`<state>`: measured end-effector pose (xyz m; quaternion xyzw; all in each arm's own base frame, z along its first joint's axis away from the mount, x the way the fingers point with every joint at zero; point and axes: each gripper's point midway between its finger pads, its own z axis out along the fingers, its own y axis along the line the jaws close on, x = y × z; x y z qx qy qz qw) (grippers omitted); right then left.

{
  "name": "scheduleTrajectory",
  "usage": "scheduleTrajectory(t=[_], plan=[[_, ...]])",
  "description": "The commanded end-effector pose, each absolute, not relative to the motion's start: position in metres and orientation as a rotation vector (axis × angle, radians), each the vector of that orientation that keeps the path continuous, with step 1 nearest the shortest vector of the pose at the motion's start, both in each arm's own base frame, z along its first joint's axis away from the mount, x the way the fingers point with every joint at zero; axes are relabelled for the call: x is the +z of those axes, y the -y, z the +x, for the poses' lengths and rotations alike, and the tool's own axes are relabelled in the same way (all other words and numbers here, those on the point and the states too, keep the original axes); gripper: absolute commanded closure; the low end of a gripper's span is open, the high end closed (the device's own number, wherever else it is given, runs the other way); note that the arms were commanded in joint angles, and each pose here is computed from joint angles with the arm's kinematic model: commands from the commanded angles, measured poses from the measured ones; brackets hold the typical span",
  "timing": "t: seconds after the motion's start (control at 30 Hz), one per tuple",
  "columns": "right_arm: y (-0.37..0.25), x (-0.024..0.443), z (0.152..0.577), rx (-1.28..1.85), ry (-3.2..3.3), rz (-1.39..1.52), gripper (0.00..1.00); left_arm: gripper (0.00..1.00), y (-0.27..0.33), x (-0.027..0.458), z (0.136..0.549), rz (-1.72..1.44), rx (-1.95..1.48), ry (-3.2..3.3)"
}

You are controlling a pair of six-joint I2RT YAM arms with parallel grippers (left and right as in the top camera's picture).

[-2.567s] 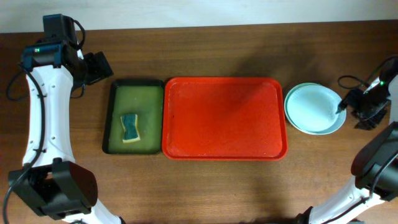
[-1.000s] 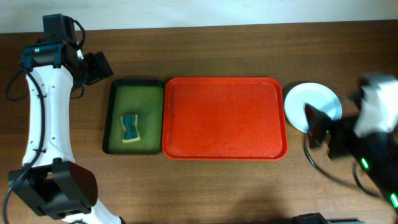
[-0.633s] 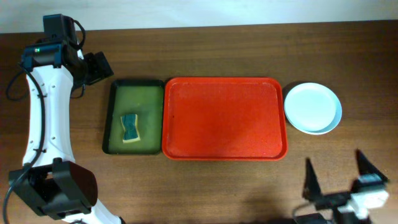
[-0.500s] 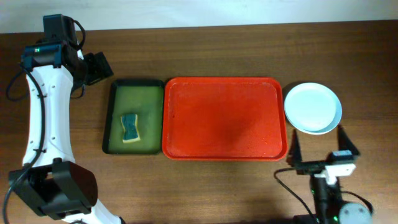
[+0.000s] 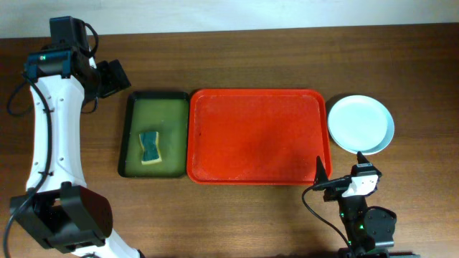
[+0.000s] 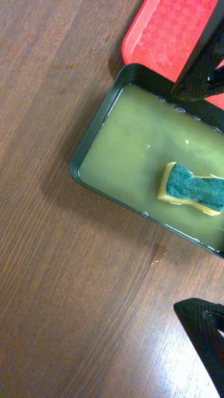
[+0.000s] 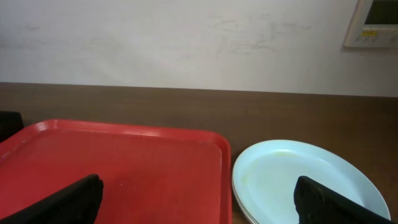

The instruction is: Clean dirty plates on tray and stack at the side

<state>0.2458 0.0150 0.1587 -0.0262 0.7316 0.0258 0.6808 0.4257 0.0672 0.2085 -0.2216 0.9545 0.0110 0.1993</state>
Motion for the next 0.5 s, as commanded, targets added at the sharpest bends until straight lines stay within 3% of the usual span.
scheduleTrajectory(t=[0.0, 0.33, 0.47], plan=[[-0.015, 0.156, 0.246, 0.063, -1.646, -0.060, 0.01, 0.01, -0.068, 0.212, 0.427, -0.624, 0.026, -2.657], [-0.015, 0.156, 0.246, 0.063, -1.646, -0.060, 0.01, 0.01, -0.065, 0.212, 0.427, -0.615, 0.023, -2.659], [-0.015, 0.156, 0.246, 0.063, -1.646, -0.060, 0.02, 0.01, -0.038, 0.334, 0.380, -0.492, -0.042, -2.369]])
